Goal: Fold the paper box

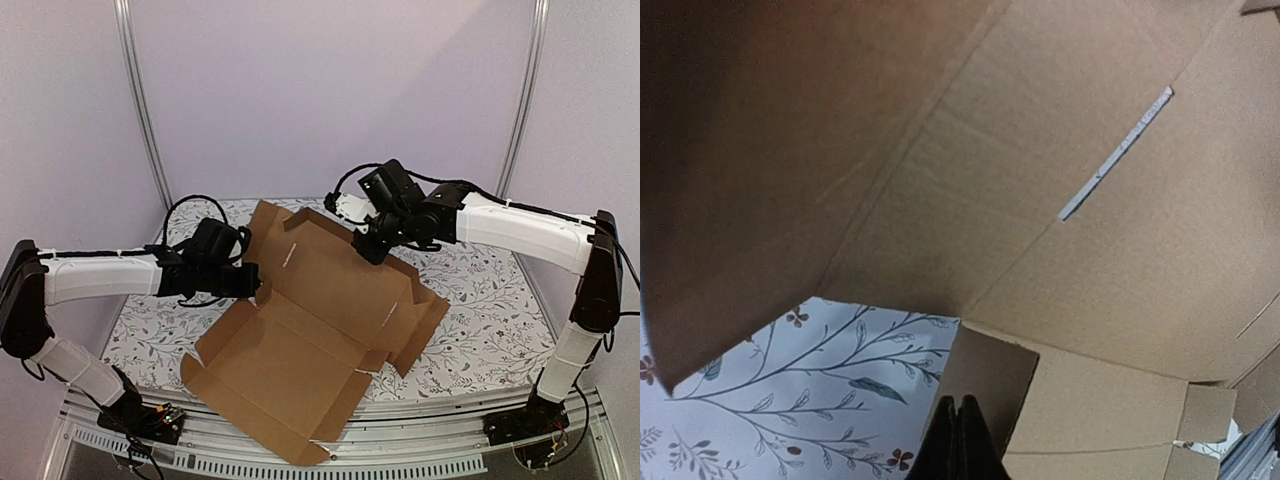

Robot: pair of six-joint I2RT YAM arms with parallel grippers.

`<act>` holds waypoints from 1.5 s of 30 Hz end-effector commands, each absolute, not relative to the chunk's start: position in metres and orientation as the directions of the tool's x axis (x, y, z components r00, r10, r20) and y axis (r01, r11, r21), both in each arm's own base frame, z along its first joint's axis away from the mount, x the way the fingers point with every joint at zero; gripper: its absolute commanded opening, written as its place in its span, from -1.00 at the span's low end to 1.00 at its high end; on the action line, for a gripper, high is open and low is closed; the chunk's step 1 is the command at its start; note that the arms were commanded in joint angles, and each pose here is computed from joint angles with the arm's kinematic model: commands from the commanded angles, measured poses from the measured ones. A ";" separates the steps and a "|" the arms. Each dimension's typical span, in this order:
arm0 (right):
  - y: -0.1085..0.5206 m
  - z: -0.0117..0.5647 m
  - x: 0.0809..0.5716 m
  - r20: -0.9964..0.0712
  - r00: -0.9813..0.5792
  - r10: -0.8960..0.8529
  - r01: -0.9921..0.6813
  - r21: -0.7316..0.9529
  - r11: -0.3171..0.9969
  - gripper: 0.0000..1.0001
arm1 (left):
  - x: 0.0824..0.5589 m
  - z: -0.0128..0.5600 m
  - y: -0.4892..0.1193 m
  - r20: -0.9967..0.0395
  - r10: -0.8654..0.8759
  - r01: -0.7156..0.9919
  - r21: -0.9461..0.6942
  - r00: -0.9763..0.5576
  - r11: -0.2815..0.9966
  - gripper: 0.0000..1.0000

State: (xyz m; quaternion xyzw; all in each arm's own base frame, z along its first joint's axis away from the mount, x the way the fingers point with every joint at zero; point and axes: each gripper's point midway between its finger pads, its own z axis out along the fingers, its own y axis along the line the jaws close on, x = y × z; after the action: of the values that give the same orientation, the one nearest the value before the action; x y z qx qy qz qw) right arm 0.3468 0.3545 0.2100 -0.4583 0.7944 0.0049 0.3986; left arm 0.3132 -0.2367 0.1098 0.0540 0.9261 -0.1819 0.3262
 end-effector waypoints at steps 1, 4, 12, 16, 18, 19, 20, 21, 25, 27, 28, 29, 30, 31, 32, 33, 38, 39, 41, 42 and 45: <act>0.358 0.219 0.345 -0.661 -0.272 -0.700 -0.734 -0.328 0.595 -1.00 | 0.300 0.101 -0.239 -0.621 -0.011 0.218 -0.292 -0.784 0.931 -1.00; 0.358 0.219 0.344 -0.665 -0.279 -0.693 -0.732 -0.320 0.602 -1.00 | 0.295 0.091 -0.242 -0.615 -0.006 0.217 -0.288 -0.789 0.933 -1.00; 0.358 0.218 0.338 -0.664 -0.286 -0.691 -0.731 -0.316 0.605 -1.00 | 0.288 0.079 -0.264 -0.613 0.013 0.244 -0.295 -0.790 0.924 -1.00; 0.358 0.214 0.334 -0.659 -0.291 -0.693 -0.733 -0.312 0.604 -1.00 | 0.286 0.061 -0.265 -0.614 0.023 0.228 -0.257 -0.789 0.939 -1.00; 0.355 0.211 0.332 -0.653 -0.295 -0.698 -0.733 -0.314 0.603 -1.00 | 0.283 0.050 -0.266 -0.601 0.024 0.219 -0.254 -0.799 0.942 -1.00; 0.354 0.210 0.332 -0.651 -0.296 -0.699 -0.733 -0.314 0.603 -1.00 | 0.282 0.046 -0.267 -0.597 0.025 0.217 -0.252 -0.802 0.943 -1.00; 0.353 0.210 0.331 -0.651 -0.296 -0.699 -0.732 -0.316 0.603 -1.00 | 0.281 0.043 -0.268 -0.597 0.023 0.216 -0.252 -0.802 0.943 -1.00; 0.353 0.209 0.330 -0.649 -0.297 -0.701 -0.732 -0.316 0.603 -1.00 | 0.279 0.041 -0.269 -0.597 0.024 0.215 -0.251 -0.802 0.944 -1.00; 0.351 0.211 0.328 -0.649 -0.295 -0.701 -0.730 -0.320 0.604 -1.00 | 0.279 0.040 -0.268 -0.602 0.030 0.213 -0.235 -0.798 0.948 -1.00; 0.350 0.212 0.328 -0.649 -0.293 -0.702 -0.729 -0.323 0.604 -1.00 | 0.281 0.046 -0.267 -0.609 0.032 0.214 -0.228 -0.792 0.950 -1.00; 0.350 0.213 0.328 -0.650 -0.291 -0.702 -0.728 -0.325 0.603 -1.00 | 0.281 0.051 -0.266 -0.617 0.036 0.217 -0.222 -0.786 0.951 -1.00; 0.350 0.213 0.328 -0.646 -0.286 -0.707 -0.729 -0.332 0.599 -1.00 | 0.282 0.059 -0.265 -0.628 0.038 0.221 -0.216 -0.777 0.951 -1.00; 0.350 0.213 0.328 -0.643 -0.282 -0.712 -0.728 -0.339 0.595 -1.00 | 0.284 0.067 -0.263 -0.642 0.041 0.226 -0.210 -0.766 0.951 -1.00; 0.350 0.213 0.328 -0.639 -0.275 -0.718 -0.729 -0.348 0.589 -1.00 | 0.285 0.078 -0.262 -0.657 0.047 0.236 -0.202 -0.752 0.951 -1.00; 0.350 0.214 0.328 -0.636 -0.269 -0.723 -0.728 -0.356 0.585 -1.00 | 0.286 0.087 -0.261 -0.669 0.047 0.240 -0.198 -0.742 0.950 -1.00; 0.349 0.214 0.329 -0.632 -0.262 -0.730 -0.728 -0.367 0.579 -1.00 | 0.286 0.096 -0.259 -0.677 0.052 0.244 -0.191 -0.734 0.951 -1.00; 0.348 0.214 0.330 -0.602 -0.220 -0.767 -0.732 -0.417 0.538 -1.00 | 0.286 0.141 -0.246 -0.723 0.032 0.254 -0.201 -0.691 0.946 -1.00; 0.347 0.214 0.331 -0.596 -0.214 -0.774 -0.731 -0.428 0.531 -1.00 | 0.286 0.146 -0.242 -0.724 0.026 0.253 -0.207 -0.690 0.945 -0.99; 0.347 0.213 0.332 -0.578 -0.186 -0.794 -0.736 -0.454 0.503 -1.00 | 0.285 0.155 -0.233 -0.715 0.009 0.247 -0.230 -0.700 0.942 -0.99; 0.347 0.214 0.332 -0.573 -0.175 -0.800 -0.735 -0.464 0.494 -1.00 | 0.284 0.159 -0.228 -0.712 -0.002 0.242 -0.242 -0.702 0.940 -0.99; 0.348 0.212 0.332 -0.550 -0.135 -0.824 -0.745 -0.493 0.450 -1.00 | 0.281 0.172 -0.212 -0.722 -0.022 0.229 -0.248 -0.691 0.941 -0.99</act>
State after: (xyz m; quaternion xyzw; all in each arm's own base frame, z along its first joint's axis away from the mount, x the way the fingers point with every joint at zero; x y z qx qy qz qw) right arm 0.3324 0.3499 0.2029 -0.4963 0.7766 -0.0283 0.3871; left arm 0.2890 -0.2364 0.1689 0.0556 0.8953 -0.1804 0.4035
